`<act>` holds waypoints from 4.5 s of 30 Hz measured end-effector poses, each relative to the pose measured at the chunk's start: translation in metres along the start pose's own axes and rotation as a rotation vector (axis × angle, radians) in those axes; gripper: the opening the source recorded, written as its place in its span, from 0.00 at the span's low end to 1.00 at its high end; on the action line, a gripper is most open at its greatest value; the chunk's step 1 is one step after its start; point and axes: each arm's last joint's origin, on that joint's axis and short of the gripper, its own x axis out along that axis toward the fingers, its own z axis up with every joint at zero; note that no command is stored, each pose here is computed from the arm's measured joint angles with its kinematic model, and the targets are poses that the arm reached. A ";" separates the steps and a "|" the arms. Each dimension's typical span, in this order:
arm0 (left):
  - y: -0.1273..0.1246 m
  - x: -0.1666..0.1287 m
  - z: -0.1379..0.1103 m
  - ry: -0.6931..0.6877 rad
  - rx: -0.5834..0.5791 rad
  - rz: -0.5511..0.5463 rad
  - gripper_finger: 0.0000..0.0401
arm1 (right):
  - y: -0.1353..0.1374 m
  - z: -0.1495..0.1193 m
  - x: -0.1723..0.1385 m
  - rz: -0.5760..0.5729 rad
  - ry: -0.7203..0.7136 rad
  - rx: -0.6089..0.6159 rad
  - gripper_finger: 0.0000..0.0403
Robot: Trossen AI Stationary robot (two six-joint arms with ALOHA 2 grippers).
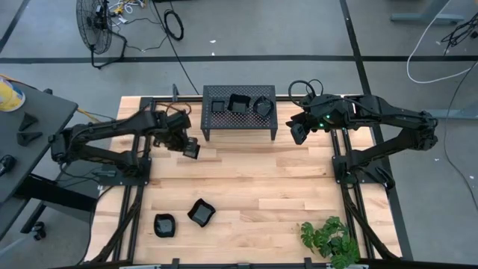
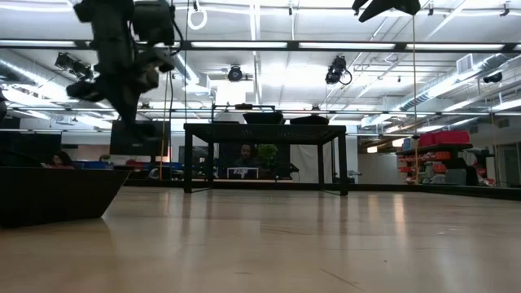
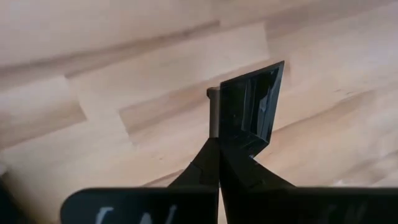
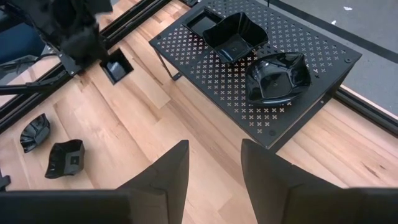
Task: Pick & Place Mini shaped plates
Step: Stack the square plate on top of the other square plate on the shelf, then stack the distorted square plate on top of the other distorted square plate on the shelf
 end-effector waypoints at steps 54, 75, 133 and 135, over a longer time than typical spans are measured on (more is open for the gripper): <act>0.001 -0.027 0.162 -0.253 -0.121 -0.472 0.00 | 0.000 0.000 0.000 0.000 -0.001 -0.017 0.37; 0.003 -0.009 0.171 -0.221 -0.132 -0.465 0.01 | 0.000 0.000 0.000 0.000 -0.002 -0.023 0.37; 0.000 -0.073 0.094 -0.266 0.064 -0.291 0.25 | 0.000 0.000 0.000 0.001 -0.002 -0.023 0.37; -0.005 -0.075 0.085 -0.253 0.095 -0.297 0.25 | 0.000 0.000 0.000 0.001 -0.001 -0.023 0.37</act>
